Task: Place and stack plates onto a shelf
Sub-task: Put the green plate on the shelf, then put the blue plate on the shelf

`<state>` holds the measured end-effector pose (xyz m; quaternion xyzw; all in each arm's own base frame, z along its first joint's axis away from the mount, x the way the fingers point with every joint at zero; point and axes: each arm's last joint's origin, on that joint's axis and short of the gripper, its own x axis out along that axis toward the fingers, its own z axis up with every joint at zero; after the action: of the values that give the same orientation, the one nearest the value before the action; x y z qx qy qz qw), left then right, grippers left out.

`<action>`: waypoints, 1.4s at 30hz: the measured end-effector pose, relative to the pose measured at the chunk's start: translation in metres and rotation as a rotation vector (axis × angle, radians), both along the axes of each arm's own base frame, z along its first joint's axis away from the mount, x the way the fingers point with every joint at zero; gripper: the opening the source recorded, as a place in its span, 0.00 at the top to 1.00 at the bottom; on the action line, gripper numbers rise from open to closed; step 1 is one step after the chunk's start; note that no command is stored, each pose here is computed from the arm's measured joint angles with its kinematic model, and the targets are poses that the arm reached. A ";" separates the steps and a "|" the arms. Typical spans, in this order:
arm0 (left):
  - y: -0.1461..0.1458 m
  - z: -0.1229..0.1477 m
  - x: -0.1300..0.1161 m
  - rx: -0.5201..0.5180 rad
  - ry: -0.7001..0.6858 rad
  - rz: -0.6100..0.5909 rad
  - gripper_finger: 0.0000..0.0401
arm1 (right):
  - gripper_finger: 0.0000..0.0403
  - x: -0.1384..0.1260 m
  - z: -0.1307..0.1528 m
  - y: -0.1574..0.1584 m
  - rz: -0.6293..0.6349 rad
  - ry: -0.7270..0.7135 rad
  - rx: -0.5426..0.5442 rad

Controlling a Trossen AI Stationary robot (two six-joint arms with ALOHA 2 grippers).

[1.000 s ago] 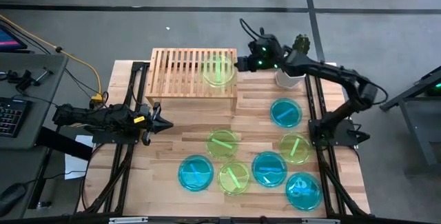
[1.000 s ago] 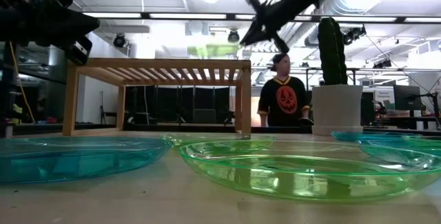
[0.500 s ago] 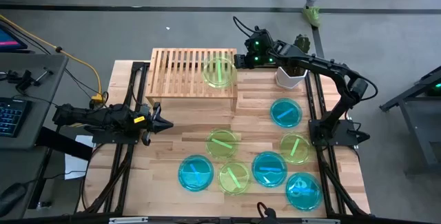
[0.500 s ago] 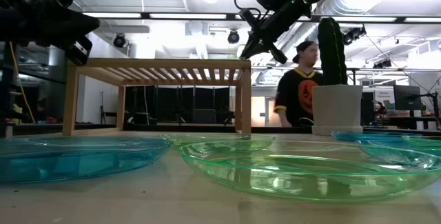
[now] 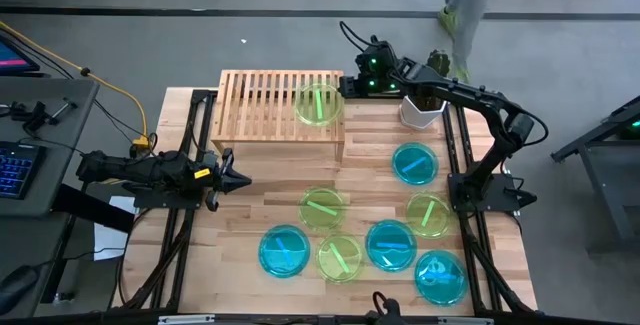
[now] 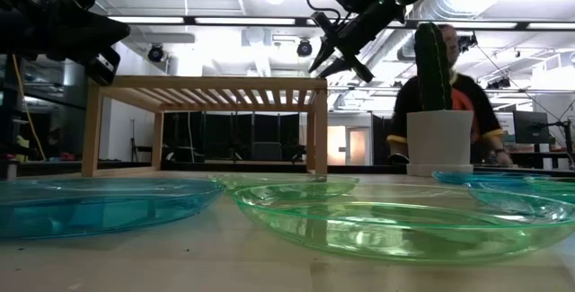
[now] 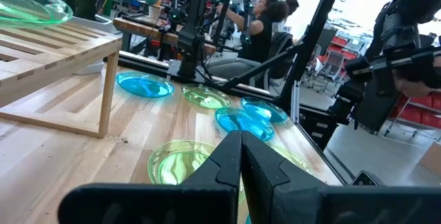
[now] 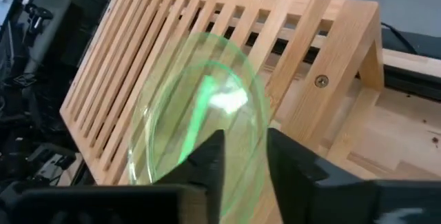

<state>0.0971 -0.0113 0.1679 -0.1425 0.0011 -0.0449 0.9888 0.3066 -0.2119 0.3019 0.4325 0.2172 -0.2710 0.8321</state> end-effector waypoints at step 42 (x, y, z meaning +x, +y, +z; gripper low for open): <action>0.000 0.010 -0.001 -0.094 -0.092 -0.005 1.00 | 0.60 -0.118 0.013 0.173 0.193 -0.574 -0.397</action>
<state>0.0965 -0.0112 0.1777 -0.1865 -0.0462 -0.0539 0.9799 0.1883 -0.0387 0.3154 0.2982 -0.0422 -0.0956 0.9488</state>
